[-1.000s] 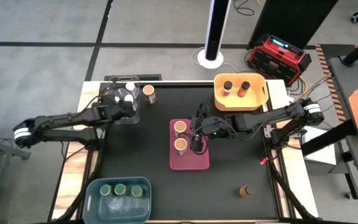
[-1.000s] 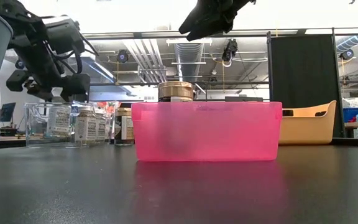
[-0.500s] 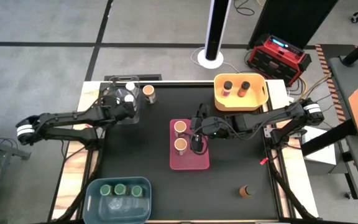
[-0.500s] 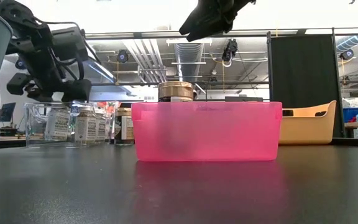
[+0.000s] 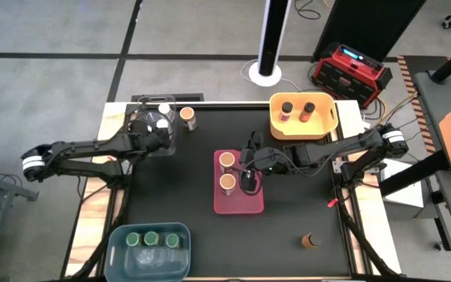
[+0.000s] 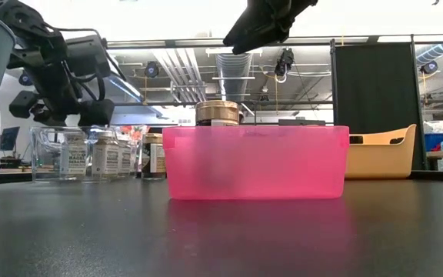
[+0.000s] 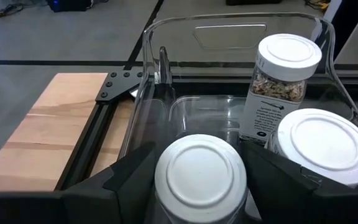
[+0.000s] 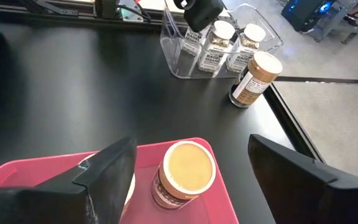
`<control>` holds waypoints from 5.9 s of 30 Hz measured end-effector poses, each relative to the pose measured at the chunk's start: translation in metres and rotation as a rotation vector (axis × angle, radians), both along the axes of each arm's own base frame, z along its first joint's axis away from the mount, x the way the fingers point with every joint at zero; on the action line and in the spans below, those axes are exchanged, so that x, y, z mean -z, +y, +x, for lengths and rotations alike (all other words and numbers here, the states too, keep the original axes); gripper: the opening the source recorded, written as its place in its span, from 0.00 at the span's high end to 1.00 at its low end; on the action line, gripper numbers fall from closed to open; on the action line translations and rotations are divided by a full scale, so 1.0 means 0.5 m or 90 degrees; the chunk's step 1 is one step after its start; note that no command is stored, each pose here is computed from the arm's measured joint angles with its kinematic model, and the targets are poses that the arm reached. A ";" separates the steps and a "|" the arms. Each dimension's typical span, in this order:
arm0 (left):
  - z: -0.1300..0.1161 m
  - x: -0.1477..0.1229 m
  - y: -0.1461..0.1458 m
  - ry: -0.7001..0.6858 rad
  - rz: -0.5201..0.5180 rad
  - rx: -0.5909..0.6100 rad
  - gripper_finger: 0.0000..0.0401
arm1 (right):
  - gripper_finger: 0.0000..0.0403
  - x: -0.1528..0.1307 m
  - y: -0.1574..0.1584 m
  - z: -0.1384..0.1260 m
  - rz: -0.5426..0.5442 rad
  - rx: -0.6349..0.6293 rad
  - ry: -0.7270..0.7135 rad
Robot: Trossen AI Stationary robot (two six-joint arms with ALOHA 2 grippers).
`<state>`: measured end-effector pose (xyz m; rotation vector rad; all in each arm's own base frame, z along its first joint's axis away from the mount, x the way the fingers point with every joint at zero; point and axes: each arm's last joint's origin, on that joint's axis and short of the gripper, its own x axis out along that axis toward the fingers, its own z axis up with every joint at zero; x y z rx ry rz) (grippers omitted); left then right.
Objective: Sort spices by type
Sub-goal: Put the white seasoning bottle into the transparent bin
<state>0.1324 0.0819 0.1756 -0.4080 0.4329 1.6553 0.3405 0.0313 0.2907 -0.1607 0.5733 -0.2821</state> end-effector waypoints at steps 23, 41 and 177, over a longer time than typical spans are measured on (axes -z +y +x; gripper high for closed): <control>0.030 -0.142 0.005 0.076 -0.052 0.211 0.51 | 0.27 0.001 0.000 0.000 0.014 0.009 -0.005; 0.015 -0.206 -0.026 0.145 -0.370 0.521 1.00 | 0.26 0.000 0.000 0.000 0.024 0.015 -0.011; 0.015 -0.149 0.140 0.413 -0.518 0.527 1.00 | 0.26 0.005 0.000 -0.001 0.031 0.021 -0.011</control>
